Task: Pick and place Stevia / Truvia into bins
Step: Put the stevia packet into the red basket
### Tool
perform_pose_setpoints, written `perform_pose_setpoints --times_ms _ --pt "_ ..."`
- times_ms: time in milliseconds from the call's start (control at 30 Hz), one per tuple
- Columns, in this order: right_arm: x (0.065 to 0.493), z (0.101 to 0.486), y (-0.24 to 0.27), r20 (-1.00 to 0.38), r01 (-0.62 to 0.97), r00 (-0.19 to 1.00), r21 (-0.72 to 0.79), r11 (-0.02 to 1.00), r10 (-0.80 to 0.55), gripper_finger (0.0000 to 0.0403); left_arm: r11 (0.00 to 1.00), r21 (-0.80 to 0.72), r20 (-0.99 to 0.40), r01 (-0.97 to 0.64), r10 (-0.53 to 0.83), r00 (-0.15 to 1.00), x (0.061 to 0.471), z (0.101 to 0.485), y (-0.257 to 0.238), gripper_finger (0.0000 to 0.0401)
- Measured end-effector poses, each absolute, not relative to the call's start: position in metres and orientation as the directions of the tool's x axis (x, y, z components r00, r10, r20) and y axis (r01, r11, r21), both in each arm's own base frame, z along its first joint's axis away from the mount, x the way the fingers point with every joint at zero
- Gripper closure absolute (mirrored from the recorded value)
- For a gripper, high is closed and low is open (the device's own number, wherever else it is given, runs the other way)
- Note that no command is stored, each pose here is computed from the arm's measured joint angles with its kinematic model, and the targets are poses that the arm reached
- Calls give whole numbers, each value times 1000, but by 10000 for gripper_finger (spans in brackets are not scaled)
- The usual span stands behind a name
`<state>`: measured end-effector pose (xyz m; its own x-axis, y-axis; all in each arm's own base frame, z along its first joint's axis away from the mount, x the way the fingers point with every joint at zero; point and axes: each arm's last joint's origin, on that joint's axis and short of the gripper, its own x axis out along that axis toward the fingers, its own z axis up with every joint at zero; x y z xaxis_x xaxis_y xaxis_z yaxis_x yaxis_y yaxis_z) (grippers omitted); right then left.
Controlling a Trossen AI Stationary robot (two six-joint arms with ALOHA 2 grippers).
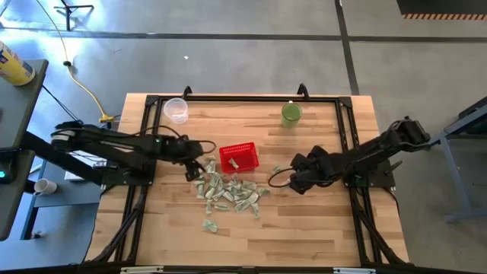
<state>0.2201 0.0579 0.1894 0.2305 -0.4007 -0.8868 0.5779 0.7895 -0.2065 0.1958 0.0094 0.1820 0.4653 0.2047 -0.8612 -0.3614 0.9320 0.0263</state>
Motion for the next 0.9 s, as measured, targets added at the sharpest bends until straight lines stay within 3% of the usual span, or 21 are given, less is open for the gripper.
perform_pose_setpoints --times_ms 233,533,667,900 --pt "215 176 58 -889 577 232 -200 792 -394 166 915 32 -848 -402 237 474 217 165 18 158" --pt "218 171 59 -882 589 283 -150 794 -376 166 897 -24 -916 -441 157 370 221 138 48 166" --pt "220 171 60 -878 599 305 -124 791 -368 166 918 -88 -904 -386 89 417 224 138 54 213" --pt "221 171 60 -881 647 307 -84 758 -360 166 966 -99 -872 -241 32 489 230 141 53 359"
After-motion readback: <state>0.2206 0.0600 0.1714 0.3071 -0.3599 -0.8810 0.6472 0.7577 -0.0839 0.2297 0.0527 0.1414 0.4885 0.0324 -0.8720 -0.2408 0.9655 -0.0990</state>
